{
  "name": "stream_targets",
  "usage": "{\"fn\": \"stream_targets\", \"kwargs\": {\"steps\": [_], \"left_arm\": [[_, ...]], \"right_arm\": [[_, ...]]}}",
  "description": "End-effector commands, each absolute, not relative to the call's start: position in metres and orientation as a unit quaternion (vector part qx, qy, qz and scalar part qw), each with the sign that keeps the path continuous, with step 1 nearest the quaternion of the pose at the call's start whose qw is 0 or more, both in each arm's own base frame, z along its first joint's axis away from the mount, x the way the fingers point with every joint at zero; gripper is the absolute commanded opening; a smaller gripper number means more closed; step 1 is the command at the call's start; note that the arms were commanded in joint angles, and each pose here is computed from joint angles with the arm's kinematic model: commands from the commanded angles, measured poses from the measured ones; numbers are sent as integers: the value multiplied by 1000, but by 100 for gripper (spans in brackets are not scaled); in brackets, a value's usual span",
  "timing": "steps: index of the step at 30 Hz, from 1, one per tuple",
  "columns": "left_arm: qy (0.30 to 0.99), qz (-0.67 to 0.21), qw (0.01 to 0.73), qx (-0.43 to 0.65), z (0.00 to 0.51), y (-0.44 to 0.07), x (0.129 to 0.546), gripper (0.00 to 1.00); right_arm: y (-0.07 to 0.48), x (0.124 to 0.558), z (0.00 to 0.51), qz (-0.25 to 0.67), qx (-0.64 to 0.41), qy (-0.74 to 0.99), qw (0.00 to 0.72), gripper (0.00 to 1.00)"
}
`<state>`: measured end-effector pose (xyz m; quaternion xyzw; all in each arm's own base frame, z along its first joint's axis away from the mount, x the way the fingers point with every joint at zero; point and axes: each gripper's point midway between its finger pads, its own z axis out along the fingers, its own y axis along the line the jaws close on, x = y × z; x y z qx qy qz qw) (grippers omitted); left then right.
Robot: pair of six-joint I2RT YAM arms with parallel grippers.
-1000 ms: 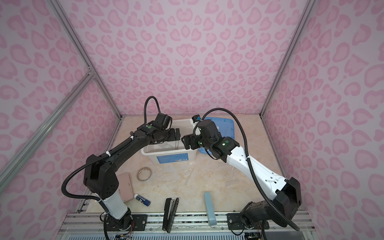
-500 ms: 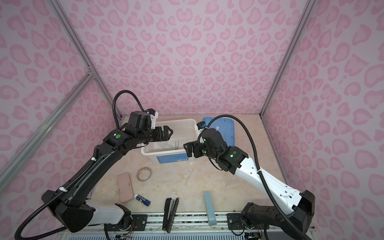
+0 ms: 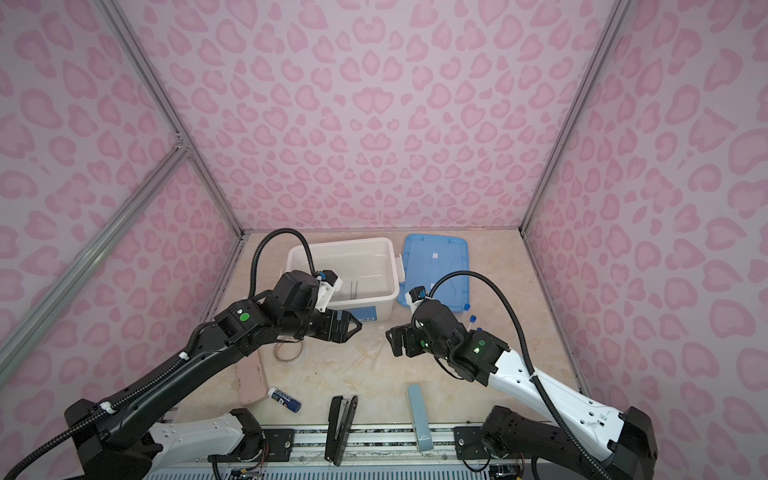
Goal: Organize the chemistry lab equipment
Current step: 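Close the left gripper on a clear pipette while the right draws back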
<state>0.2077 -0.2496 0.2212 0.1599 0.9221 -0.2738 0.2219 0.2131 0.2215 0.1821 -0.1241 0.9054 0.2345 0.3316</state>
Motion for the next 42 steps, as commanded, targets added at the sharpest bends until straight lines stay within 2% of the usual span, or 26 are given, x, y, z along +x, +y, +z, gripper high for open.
{"fn": "stream_targets", "kwargs": {"steps": [1,4,10,15,19,23,36,37,42], "left_arm": [[923,-277,225,141,208,-257,206,88],[924,-285,219,130,190,-263,202,79],[946,-218,174,165,135,-277,192,74],[954,-188,145,181,97,-288,187,55],[959,-170,124,190,71,-296,184,51],[963,-145,111,197,50,-298,183,41],[967,-89,122,203,26,-301,197,37],[967,-86,124,206,26,-301,198,33],[966,-79,121,216,21,-306,201,31]], "right_arm": [[217,207,172,242,-106,909,323,98],[207,205,167,235,-94,910,328,98],[194,204,159,212,-82,916,330,98],[192,205,154,202,-82,920,327,98],[192,205,151,200,-82,921,324,98],[192,205,150,199,-83,921,324,98],[187,203,151,201,-79,919,329,98],[187,203,151,201,-78,919,329,98],[185,204,152,200,-77,919,331,98]]}}
